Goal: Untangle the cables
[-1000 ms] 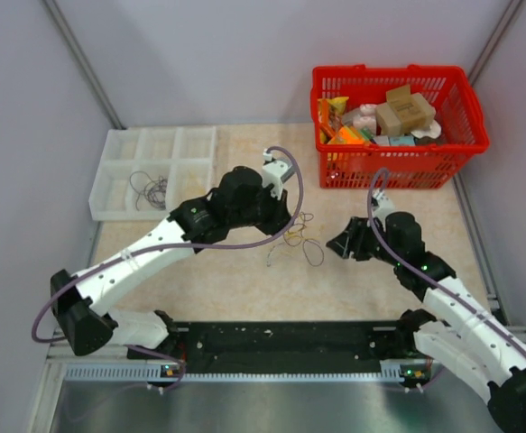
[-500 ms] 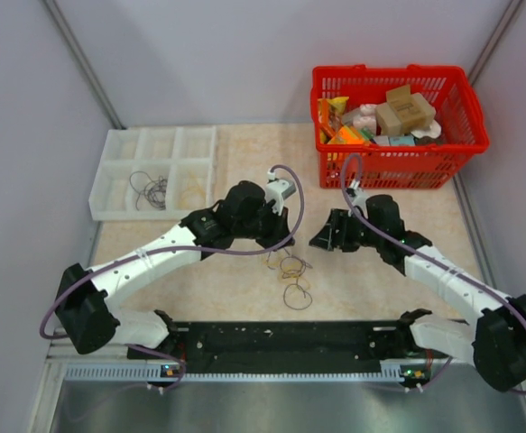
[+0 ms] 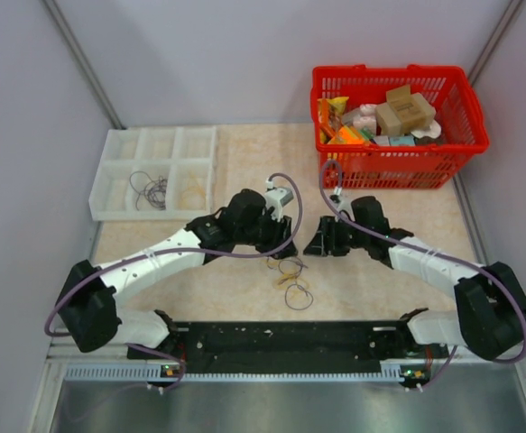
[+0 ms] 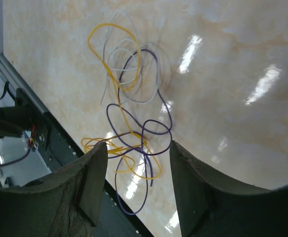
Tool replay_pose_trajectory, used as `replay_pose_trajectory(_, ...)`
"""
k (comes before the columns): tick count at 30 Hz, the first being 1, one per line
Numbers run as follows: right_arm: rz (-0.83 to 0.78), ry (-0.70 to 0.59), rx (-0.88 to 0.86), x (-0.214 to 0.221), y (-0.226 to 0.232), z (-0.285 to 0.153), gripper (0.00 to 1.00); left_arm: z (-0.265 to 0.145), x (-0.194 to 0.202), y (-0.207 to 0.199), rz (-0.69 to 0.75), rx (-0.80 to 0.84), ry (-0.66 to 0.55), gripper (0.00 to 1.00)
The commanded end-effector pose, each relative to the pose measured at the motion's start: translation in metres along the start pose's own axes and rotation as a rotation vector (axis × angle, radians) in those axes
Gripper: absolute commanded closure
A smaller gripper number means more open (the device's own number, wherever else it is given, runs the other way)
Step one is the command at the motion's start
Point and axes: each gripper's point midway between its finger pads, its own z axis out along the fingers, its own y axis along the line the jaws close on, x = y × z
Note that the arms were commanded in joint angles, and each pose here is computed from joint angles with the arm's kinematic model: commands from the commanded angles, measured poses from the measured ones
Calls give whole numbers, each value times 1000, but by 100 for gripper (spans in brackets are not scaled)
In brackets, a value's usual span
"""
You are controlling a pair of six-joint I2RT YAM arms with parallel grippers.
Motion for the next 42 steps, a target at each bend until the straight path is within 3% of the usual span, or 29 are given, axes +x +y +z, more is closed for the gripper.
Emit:
replay_pose_trajectory(1, -181, 1, -118, 6, 30, 7, 47, 10, 26, 1, -72, 71, -4, 54)
replay_pose_trajectory(8, -207, -25, -171, 17, 23, 21, 51, 32, 57, 8, -28, 148, 16, 59)
replay_pose_trajectory(13, -214, -5, -207, 21, 23, 29, 61, 45, 63, 10, -31, 146, 44, 61)
replay_pose_trajectory(19, -225, 3, -189, 26, 22, 32, 61, 52, 71, 26, -48, 62, 83, 82)
replay_pose_trajectory(21, -232, 8, -179, 25, 21, 34, 67, 51, 70, 27, -43, 52, 75, 88)
replay_pose_trajectory(30, -245, 30, -173, 27, 25, 46, 74, 38, 59, 17, -33, 66, 54, 100)
replay_pose_trajectory(31, -244, 33, -176, 27, 26, 48, 79, 36, 55, 15, -30, 71, 44, 100)
replay_pose_trajectory(33, -239, 22, -145, 22, 24, 49, 97, 28, 45, 12, -20, 60, 18, 100)
replay_pose_trajectory(34, -227, -2, -99, 17, 19, 48, 100, 22, 39, 12, -9, 40, -3, 100)
replay_pose_trajectory(38, -139, -149, 143, -18, -7, 22, 100, -15, 12, 21, 39, -94, -98, 100)
replay_pose_trajectory(42, -31, -316, 329, -56, -32, -27, 100, -84, -31, 35, 47, -294, -333, 100)
